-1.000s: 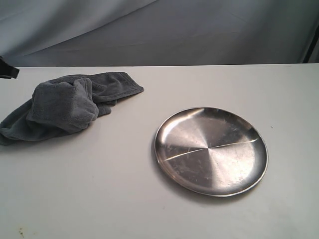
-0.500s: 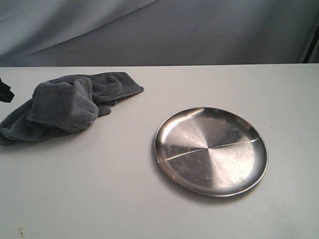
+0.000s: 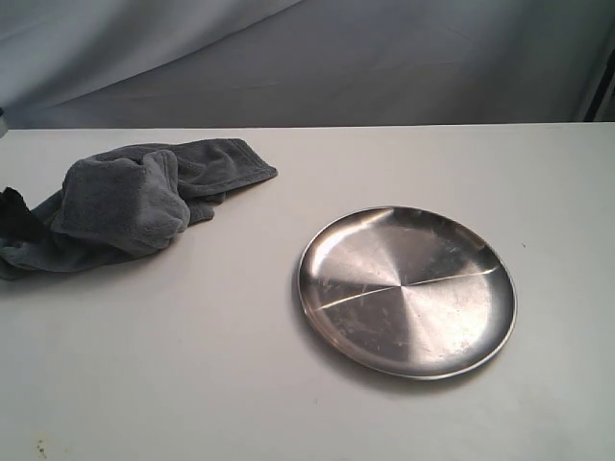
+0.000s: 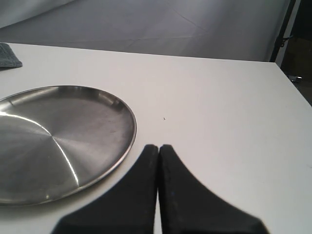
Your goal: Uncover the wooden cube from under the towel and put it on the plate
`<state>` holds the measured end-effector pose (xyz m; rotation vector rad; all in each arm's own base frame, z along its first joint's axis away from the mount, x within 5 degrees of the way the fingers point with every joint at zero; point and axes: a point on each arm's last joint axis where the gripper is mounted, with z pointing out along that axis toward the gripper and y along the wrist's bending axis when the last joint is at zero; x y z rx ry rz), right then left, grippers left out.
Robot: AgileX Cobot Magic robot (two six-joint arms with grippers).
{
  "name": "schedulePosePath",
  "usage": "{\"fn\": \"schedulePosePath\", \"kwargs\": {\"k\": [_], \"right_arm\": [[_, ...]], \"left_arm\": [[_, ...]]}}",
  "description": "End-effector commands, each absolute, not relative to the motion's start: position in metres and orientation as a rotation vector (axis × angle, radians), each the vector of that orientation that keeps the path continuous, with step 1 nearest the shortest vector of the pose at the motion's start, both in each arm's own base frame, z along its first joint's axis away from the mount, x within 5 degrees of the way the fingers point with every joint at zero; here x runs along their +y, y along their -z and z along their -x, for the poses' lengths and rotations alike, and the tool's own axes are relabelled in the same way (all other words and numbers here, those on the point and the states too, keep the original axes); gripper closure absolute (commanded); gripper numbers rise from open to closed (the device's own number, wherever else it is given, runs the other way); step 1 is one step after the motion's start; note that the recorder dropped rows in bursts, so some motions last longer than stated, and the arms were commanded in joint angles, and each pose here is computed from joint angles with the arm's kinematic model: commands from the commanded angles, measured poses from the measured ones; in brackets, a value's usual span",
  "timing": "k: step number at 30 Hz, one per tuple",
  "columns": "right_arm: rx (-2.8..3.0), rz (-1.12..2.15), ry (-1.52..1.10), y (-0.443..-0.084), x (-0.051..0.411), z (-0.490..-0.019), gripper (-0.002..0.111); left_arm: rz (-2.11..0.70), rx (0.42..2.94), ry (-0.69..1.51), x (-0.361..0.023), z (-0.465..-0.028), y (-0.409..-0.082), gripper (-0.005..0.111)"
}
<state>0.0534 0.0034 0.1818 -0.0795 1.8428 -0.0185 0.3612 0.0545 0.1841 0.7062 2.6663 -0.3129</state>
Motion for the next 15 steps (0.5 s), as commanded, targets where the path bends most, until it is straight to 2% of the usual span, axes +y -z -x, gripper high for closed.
{"fn": "schedulePosePath", "kwargs": {"k": [1,3,15], "right_arm": [[1.830,0.083,0.020,-0.182,0.003,-0.053,0.108],[1.830,0.083,0.020,-0.182,0.003,-0.053,0.108],[1.830,0.083,0.020,-0.182,0.003,-0.053,0.108]], "left_arm": [[-0.651,2.625,0.328,0.051,-0.359,-0.179,0.014],[-0.585,2.609,0.319,0.051,-0.359,-0.175,0.003],[-0.701,2.566,0.284,0.047,-0.363,-0.163,0.002]]}}
